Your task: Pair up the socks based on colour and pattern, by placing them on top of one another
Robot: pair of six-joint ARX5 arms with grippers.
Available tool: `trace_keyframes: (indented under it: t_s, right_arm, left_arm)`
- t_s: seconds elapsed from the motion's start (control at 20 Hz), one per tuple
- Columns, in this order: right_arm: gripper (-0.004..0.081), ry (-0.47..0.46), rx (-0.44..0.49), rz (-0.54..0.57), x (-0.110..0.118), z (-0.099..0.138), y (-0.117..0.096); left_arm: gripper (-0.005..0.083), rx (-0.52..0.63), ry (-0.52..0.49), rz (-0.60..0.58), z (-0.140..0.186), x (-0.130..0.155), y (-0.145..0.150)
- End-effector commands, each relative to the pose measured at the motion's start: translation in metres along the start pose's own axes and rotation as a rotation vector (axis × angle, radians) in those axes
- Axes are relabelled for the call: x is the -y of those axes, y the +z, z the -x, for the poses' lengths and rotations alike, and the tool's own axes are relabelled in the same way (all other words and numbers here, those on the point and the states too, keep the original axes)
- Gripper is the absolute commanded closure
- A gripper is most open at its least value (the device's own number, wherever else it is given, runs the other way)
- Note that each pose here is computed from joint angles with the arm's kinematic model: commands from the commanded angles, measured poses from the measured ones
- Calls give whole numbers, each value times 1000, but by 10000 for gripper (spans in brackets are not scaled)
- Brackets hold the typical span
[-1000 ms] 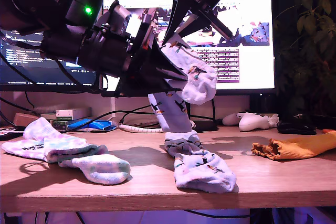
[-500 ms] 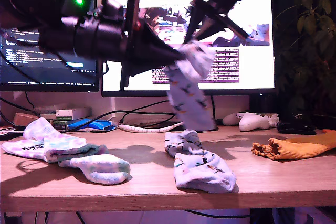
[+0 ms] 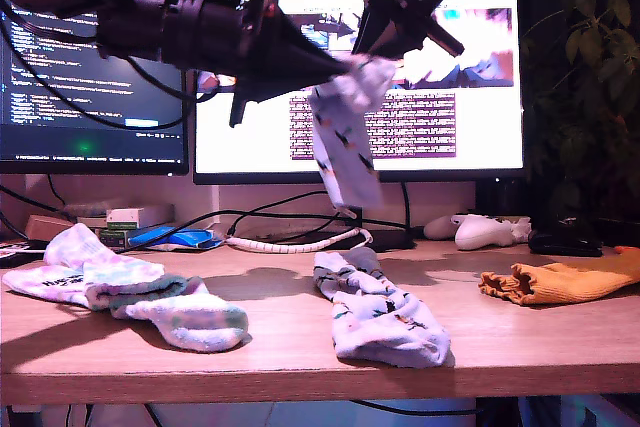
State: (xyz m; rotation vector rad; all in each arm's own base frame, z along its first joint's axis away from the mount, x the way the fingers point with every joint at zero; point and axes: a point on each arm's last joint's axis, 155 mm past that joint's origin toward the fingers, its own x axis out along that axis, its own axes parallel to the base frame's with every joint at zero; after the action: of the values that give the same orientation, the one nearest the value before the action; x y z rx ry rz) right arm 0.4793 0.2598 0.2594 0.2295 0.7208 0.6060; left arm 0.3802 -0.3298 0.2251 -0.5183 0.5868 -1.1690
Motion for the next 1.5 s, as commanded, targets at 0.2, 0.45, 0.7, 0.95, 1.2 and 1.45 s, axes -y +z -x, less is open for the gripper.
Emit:
trace_keyframes:
  t_s: [0.2,0.45,0.7,0.95,1.2,1.45]
  right_arm:
    - [782,-48,-255,-12,36,-52,-75]
    - [782,-17,-420,34,27,-56,-122]
    - [782,-40,-586,-4,32,-36,-160]
    - [782,-73,-686,-2,38,-25,-186]
    - [782,-124,-745,-2,52,-25,-213]
    - [781,-160,-719,18,63,-33,-217]
  left_arm:
    - [797,-187,72,155,-12,-30,-65]
    - [797,-384,48,293,-10,-12,-120]
    - [797,-552,72,396,7,-4,-165]
    - [797,-661,50,425,12,16,-193]
    - [797,-706,74,383,9,22,-209]
    - [793,-713,163,366,12,7,-214]
